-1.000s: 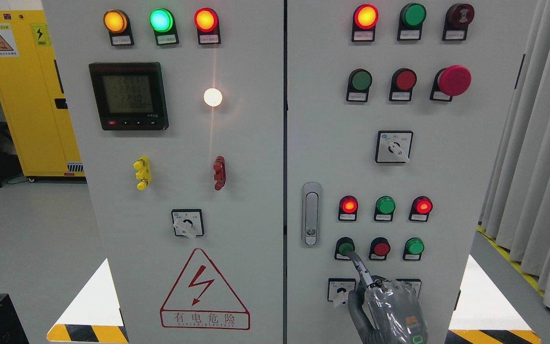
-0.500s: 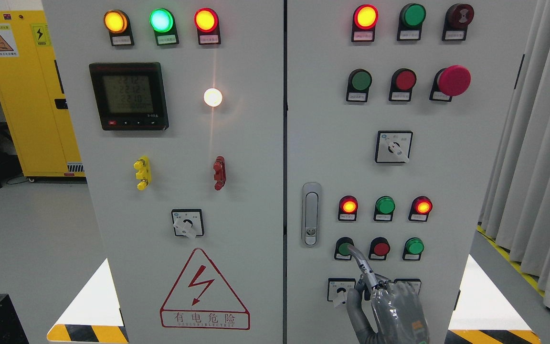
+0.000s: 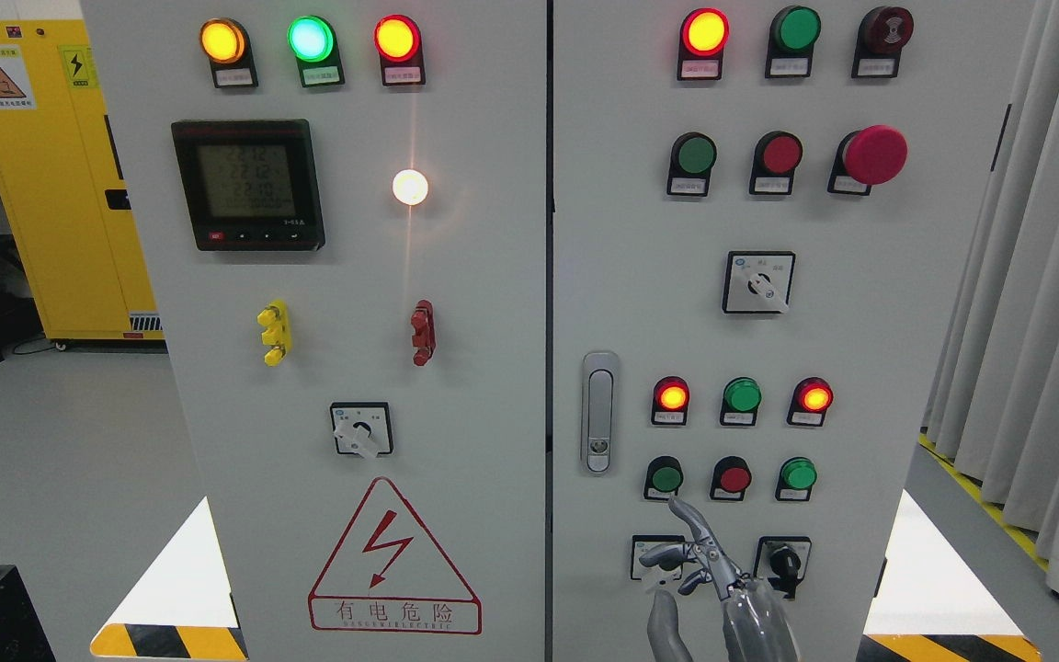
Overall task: Press green start button
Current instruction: 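Pull the right hand back down away from the button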
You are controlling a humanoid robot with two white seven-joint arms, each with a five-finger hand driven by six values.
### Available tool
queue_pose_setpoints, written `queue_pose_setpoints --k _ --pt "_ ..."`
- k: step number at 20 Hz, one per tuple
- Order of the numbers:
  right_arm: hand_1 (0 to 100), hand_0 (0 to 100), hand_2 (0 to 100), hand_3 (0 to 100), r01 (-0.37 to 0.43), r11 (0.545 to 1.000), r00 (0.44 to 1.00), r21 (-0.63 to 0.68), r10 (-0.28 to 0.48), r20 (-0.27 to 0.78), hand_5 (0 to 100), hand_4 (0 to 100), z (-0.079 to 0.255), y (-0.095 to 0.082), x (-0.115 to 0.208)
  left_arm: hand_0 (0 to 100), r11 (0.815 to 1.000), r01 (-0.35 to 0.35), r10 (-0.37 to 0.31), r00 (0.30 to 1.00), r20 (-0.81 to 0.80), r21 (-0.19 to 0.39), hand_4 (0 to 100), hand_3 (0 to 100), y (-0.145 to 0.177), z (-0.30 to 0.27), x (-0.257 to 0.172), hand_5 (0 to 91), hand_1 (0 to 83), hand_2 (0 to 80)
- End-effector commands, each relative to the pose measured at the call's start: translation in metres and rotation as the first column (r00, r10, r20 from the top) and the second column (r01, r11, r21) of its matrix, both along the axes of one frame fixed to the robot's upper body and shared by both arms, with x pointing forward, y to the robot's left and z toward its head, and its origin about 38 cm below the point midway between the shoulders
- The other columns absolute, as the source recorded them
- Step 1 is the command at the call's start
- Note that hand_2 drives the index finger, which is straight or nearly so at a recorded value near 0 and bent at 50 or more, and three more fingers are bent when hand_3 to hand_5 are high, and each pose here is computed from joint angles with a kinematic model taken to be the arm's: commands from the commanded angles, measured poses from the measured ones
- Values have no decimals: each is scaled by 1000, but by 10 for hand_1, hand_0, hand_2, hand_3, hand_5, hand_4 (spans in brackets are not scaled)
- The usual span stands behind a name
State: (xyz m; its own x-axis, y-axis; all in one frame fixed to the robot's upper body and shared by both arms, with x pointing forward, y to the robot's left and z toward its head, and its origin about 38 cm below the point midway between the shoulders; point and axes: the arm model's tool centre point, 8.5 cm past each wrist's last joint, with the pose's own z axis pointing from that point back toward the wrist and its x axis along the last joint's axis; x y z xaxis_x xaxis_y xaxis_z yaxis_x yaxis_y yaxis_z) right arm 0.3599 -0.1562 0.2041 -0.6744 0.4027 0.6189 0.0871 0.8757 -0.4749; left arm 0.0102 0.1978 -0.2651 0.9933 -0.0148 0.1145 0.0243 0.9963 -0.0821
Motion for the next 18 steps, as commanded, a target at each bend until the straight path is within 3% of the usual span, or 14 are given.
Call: queue_pose_setpoints --k 1,6,11,18 --pt "786 909 0 0 -121 978 991 170 129 -39 10 15 -4 13 -11 120 1000 1 -1 1000 -1 -1 0 0 0 0 0 0 556 0" --pt "774 923 0 0 -136 972 987 189 150 -61 0 6 -11 17 -15 120 1000 0 0 1000 0 1 0 0 1 0 1 0 556 0" --pt "774 817 0 0 -147 971 984 190 162 -68 0 7 -13 21 -18 120 1000 1 -1 1000 -1 1 0 0 0 0 0 0 556 0" --pt "773 763 0 0 -143 971 984 192 161 -81 1 23 -18 20 -20 120 1000 1 -1 1000 -1 -1 0 0 0 0 0 0 556 0"
